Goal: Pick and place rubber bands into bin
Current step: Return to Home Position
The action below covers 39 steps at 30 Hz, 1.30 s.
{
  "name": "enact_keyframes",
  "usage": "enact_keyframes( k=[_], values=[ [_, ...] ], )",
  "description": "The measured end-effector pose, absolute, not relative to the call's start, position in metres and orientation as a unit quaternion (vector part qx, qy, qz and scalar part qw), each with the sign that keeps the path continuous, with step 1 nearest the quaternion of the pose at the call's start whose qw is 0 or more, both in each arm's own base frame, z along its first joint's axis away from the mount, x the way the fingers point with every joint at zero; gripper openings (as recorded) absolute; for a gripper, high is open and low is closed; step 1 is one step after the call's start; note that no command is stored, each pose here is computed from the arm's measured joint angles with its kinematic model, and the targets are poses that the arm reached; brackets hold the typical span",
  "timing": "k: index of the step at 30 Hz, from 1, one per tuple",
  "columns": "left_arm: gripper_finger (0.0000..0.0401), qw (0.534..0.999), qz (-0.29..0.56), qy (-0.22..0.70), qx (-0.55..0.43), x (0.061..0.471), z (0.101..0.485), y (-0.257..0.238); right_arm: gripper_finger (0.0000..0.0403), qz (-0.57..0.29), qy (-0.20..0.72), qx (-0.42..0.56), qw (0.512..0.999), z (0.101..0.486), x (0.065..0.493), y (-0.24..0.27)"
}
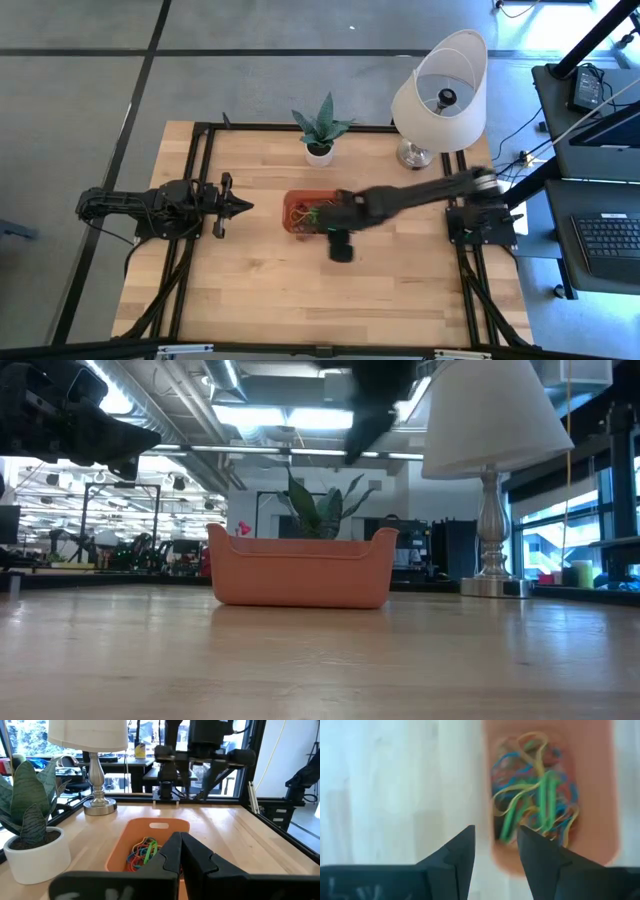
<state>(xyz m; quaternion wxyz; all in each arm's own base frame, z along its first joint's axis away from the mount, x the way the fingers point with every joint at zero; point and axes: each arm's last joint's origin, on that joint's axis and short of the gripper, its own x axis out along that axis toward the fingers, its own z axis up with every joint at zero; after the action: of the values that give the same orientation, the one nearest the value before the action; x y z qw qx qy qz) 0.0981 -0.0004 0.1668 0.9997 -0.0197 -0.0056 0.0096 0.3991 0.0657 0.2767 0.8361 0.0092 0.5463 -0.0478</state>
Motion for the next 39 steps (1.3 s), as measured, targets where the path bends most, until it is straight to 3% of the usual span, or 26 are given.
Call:
enact_keyframes(
  k=[8,14,24,32,39],
  values=[
    [0.0004,1.0,0.01,-0.006,-0.02,0.098,0.167,0.0,0.0135,-0.002,0.41,0.038,0.911,0.248,0.272,0.065],
    [0.0004,1.0,0.01,-0.006,-0.02,0.098,0.167,0.0,0.0122,-0.008,0.378,0.08,0.922,0.227,0.202,0.05],
    [0.0004,1.0,0.01,-0.006,-0.02,0.098,0.167,0.0,0.0103,0.04,0.243,0.037,0.969,0.197,0.154,0.038],
    [0.0004,1.0,0.01,-0.006,-0.02,0.098,0.167,0.0,0.0009,0.058,0.13,0.006,0.99,0.185,0.134,0.032],
    [0.0004,1.0,0.009,-0.006,-0.02,0.098,0.167,0.0,0.0006,0.05,0.076,-0.011,0.996,0.185,0.121,0.025]
  ],
)
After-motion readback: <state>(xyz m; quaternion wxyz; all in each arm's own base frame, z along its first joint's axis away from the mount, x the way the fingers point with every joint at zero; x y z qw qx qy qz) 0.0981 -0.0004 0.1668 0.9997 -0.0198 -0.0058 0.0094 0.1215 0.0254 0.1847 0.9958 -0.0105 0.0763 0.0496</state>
